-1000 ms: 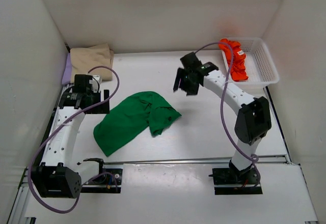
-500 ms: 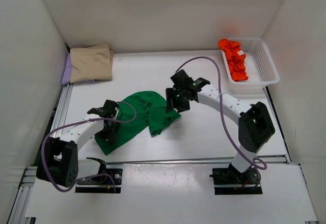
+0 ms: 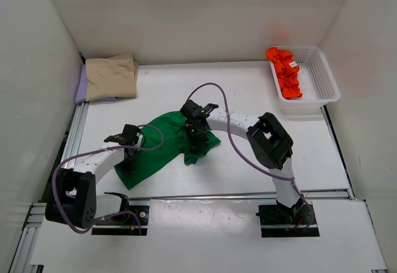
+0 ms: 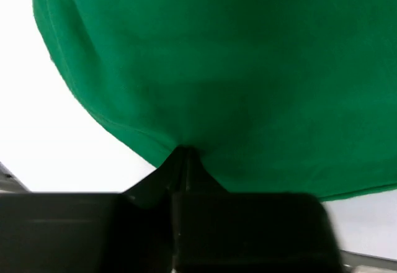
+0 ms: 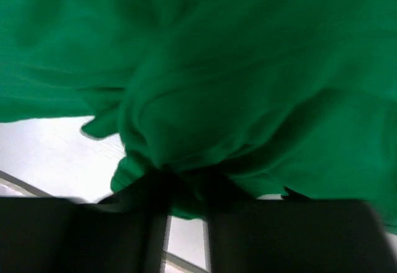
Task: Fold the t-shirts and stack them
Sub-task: Flatten out the tshirt
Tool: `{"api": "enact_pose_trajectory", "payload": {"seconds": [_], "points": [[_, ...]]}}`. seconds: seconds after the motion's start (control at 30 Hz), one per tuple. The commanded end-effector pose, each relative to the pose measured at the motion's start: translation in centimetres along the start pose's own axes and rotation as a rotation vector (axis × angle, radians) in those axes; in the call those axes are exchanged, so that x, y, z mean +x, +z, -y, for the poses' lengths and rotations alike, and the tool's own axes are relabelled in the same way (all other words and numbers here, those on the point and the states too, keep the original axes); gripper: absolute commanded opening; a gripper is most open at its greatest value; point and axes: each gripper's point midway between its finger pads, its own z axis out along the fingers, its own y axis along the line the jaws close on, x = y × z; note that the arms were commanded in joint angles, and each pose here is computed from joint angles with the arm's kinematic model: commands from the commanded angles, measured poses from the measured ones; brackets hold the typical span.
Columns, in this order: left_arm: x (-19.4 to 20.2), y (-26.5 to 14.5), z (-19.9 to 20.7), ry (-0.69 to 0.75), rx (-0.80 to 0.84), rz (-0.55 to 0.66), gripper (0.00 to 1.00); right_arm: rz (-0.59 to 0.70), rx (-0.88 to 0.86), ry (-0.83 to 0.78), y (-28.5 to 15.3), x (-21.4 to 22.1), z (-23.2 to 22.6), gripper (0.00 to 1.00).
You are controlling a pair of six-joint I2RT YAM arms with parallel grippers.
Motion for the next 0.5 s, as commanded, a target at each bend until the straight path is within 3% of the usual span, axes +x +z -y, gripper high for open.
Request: {"api": "enact_pose_trajectory", "payload": {"seconds": [0.0, 0.03, 0.1, 0.17, 0.27, 0.4, 0.47], "points": [[1.0, 0.6, 1.3, 0.017, 0.061, -0.037, 0.1, 0.054, -0.032, -0.02, -3.1, -1.0, -0.9, 0.06], [1.2, 0.7, 1.3, 0.019, 0.061, -0.046, 0.1, 0.1, -0.039, -0.028, -4.9, -1.4, -1.3, 0.0], [0.1, 0.3, 0.4, -0.01, 0.035, -0.012, 0.1, 0.163, -0.062, -0.029, -7.7, -2.2, -1.6, 0.0], [-1.3, -1.2, -0.9, -0.042, -0.005, 0.058, 0.1, 0.286, -0.121, -0.036, -13.3, -2.9, -2.7, 0.0], [-4.5, -4.8, -2.8, -0.118, -0.028, 0.219, 0.1, 0.502, -0.264, -0.058, -23.5, -3.8, -4.5, 0.0], [-8.3, -10.4, -6.2, -0.218, -0.07, 0.366, 0.1, 0.809, -0.486, -0.162, -38.5, -1.6, -7.9, 0.0], [-10.3, -13.4, -7.6, -0.259, -0.074, 0.455, 0.1, 0.9, -0.551, -0.195, -42.7, -0.6, -8.8, 0.0]]}}
